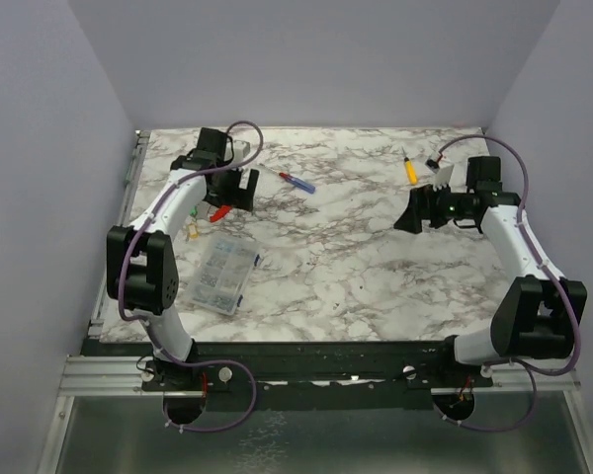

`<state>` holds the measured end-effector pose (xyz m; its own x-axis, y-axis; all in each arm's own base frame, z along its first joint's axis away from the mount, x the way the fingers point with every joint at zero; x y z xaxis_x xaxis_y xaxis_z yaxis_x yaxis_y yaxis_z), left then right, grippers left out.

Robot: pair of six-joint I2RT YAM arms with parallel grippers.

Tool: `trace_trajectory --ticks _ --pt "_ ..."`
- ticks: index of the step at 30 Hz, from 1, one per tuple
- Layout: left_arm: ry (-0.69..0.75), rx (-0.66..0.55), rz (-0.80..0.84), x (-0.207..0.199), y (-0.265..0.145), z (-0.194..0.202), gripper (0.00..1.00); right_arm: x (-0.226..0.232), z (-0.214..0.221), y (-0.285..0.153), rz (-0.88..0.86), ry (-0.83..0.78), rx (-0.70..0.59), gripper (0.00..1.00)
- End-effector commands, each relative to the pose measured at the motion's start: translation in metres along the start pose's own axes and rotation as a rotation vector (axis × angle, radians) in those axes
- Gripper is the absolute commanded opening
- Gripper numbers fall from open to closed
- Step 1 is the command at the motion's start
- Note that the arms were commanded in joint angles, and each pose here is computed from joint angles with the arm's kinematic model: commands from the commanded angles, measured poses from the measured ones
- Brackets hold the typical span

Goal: Remove the keys from the keyring

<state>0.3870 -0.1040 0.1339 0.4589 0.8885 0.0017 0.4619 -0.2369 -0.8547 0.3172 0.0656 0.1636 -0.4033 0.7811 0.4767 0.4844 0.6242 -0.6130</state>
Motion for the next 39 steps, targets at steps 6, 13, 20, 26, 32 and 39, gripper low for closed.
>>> trace_trajectory --ticks 6,13,20,26,32,39 --pt "-0.161 -0.13 -0.121 0.126 -0.016 -0.031 0.99 0.004 -0.053 -0.002 -0.031 -0.043 -0.082 1.0" --pt "-0.147 -0.051 -0.22 0.178 0.014 -0.016 0.99 -0.002 -0.055 0.005 -0.032 -0.002 -0.071 1.0" --pt "-0.166 -0.039 -0.093 0.167 0.052 -0.012 0.99 -0.005 -0.051 0.007 -0.025 -0.003 -0.046 1.0" --pt "-0.135 0.004 -0.07 0.158 0.076 0.0 0.92 -0.007 -0.048 0.007 -0.017 -0.002 -0.037 1.0" --pt "-0.033 0.04 -0.083 0.151 0.095 0.001 0.71 -0.008 -0.042 0.009 -0.02 0.005 -0.022 1.0" --pt "0.047 0.102 -0.09 0.137 0.11 0.01 0.59 -0.007 -0.04 0.009 -0.029 0.004 -0.015 1.0"
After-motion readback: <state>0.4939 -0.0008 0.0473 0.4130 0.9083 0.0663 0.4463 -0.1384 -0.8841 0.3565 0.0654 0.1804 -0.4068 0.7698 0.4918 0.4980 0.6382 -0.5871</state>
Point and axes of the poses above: each gripper's point midway between its finger pads, its own y axis out along the fingers, its own x axis along the line the jaws close on, z = x × y, the point moved 2 cm from there along -y, back along the fingers, and after that the axes turned 10 degrees about y, right-handed, at the moved point
